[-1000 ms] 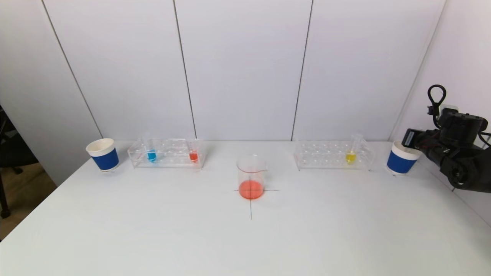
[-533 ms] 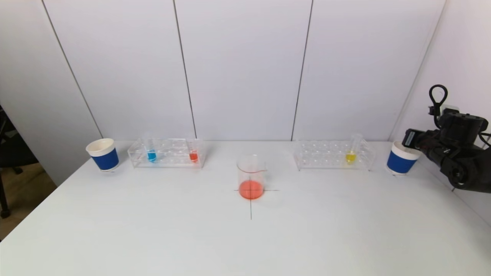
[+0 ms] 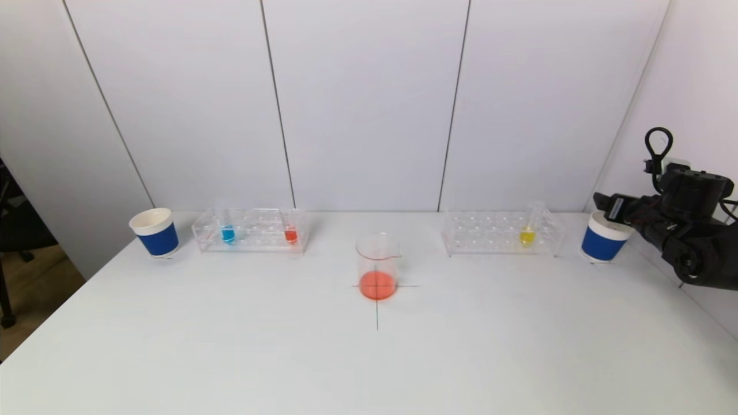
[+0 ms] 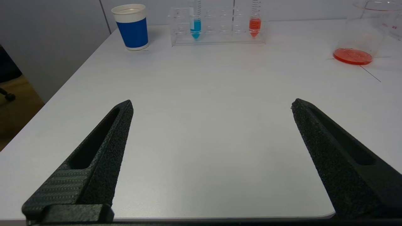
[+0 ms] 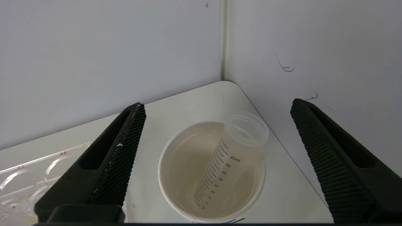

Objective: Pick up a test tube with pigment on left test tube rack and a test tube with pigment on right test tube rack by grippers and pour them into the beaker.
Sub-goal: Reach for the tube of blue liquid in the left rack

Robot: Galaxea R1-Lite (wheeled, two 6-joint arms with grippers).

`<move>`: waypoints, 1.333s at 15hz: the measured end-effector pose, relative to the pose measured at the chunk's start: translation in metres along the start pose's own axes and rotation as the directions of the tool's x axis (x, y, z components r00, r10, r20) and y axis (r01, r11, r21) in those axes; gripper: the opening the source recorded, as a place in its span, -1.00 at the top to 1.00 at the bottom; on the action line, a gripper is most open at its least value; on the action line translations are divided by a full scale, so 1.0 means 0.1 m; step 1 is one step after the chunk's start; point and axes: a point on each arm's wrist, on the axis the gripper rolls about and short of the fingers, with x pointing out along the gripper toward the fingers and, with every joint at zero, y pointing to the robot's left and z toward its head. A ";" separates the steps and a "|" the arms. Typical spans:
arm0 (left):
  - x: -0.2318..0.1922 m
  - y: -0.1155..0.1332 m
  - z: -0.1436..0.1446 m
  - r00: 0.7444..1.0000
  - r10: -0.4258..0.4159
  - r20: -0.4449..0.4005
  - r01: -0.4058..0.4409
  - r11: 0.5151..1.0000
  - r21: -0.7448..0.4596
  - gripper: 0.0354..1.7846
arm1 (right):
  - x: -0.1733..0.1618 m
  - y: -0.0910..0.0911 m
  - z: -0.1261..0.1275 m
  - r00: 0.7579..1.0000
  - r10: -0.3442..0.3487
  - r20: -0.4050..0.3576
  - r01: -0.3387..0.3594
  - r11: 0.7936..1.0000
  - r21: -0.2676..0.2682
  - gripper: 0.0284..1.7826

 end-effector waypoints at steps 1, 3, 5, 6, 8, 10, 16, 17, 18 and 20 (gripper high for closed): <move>0.00 0.00 0.00 1.000 0.000 0.000 0.000 1.000 0.000 -0.98 | 0.00 0.00 0.00 1.000 0.000 0.001 0.000 1.000 0.000 -0.96; 0.00 0.00 0.00 1.000 0.000 0.000 0.000 1.000 0.001 -0.98 | -0.01 0.00 0.01 1.000 0.000 0.004 0.000 1.000 0.000 -0.99; 0.00 0.00 0.00 1.000 0.000 0.000 0.000 1.000 0.000 -0.98 | -0.02 0.00 0.04 1.000 0.001 0.011 -0.001 1.000 0.000 -0.99; 0.00 0.00 0.00 1.000 0.000 0.000 0.000 1.000 0.000 -0.98 | -0.04 0.00 0.07 1.000 0.004 0.017 -0.004 1.000 0.001 -0.99; 0.00 0.00 0.00 1.000 0.000 0.000 0.000 1.000 0.000 -0.98 | -0.10 0.01 0.17 0.999 0.024 0.035 -0.024 1.000 0.002 -0.99; 0.00 0.00 0.00 1.000 0.000 0.000 0.000 1.000 0.000 -0.98 | -0.19 0.01 0.30 0.998 0.036 0.059 -0.036 0.999 0.001 -0.99; 0.00 0.00 0.00 1.000 -0.001 0.000 0.001 1.000 0.000 -0.98 | -0.68 0.01 0.72 0.985 0.104 0.141 -0.103 0.995 -0.011 -0.99; 0.00 0.00 0.00 1.000 0.000 0.000 0.000 1.000 0.000 -0.98 | -0.80 0.01 0.78 0.982 0.117 0.148 -0.116 0.993 -0.013 -0.99; 0.00 0.00 0.00 1.000 0.000 0.000 0.000 1.000 0.000 -0.98 | -0.93 0.01 0.85 0.979 0.131 0.157 -0.130 0.991 -0.016 -0.99; 0.00 0.00 0.00 1.000 0.000 0.000 0.000 1.000 0.000 -0.98 | -1.24 0.01 0.98 0.971 0.166 0.173 -0.164 0.986 -0.023 -0.99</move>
